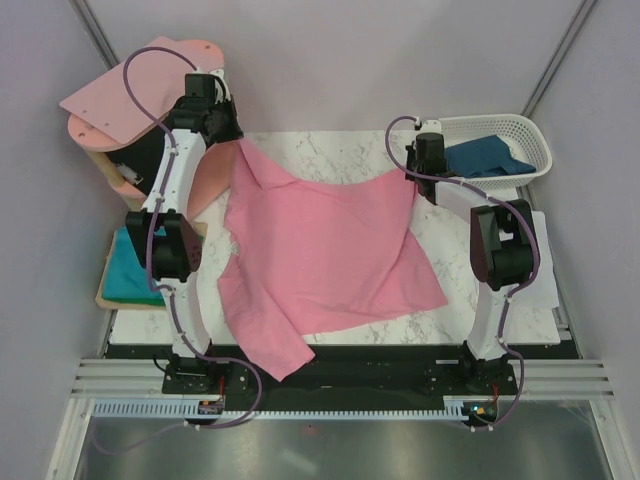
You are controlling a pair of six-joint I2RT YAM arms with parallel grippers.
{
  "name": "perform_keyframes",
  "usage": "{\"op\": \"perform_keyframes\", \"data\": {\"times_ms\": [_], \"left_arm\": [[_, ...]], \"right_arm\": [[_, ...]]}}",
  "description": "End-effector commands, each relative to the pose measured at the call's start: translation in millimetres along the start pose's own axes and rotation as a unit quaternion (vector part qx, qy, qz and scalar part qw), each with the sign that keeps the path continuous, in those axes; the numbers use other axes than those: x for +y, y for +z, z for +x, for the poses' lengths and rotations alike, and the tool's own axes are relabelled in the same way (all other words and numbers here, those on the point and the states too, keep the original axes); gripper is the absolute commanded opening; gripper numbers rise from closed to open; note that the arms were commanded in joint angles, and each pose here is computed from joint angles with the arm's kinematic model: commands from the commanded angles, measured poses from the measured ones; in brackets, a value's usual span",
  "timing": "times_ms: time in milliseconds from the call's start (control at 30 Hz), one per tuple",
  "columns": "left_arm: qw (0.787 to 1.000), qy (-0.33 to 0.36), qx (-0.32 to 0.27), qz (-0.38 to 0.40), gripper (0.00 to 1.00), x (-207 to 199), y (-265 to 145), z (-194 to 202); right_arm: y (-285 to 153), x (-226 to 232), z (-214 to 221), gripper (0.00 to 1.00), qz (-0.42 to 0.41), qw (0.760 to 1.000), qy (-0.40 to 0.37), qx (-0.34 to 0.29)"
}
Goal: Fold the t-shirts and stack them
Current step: Flatten out the tshirt, then fold the flattened tshirt in 1/3 of the way
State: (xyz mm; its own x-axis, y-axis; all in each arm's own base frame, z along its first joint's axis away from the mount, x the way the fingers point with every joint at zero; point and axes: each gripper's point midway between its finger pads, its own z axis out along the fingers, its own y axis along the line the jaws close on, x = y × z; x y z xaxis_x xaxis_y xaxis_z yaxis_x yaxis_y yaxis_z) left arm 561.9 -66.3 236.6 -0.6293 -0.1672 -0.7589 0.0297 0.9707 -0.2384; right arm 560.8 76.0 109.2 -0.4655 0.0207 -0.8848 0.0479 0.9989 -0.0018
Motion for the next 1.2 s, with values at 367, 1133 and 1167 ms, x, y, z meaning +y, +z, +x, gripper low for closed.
{"op": "perform_keyframes", "data": {"times_ms": [367,1133,1167], "left_arm": [[0.999,0.009,-0.049,-0.019,0.02,-11,-69,-5],[0.995,-0.009,-0.094,0.019,0.02,-38,-207,42],[0.995,-0.006,-0.095,0.024,0.02,-40,-218,42]], "right_arm": [[-32,0,-54,0.0,-0.013,0.998,0.024,-0.06],[-201,-41,-90,0.0,0.015,0.992,0.062,-0.105],[-217,-47,-96,0.0,0.023,0.991,0.063,-0.117]]}}
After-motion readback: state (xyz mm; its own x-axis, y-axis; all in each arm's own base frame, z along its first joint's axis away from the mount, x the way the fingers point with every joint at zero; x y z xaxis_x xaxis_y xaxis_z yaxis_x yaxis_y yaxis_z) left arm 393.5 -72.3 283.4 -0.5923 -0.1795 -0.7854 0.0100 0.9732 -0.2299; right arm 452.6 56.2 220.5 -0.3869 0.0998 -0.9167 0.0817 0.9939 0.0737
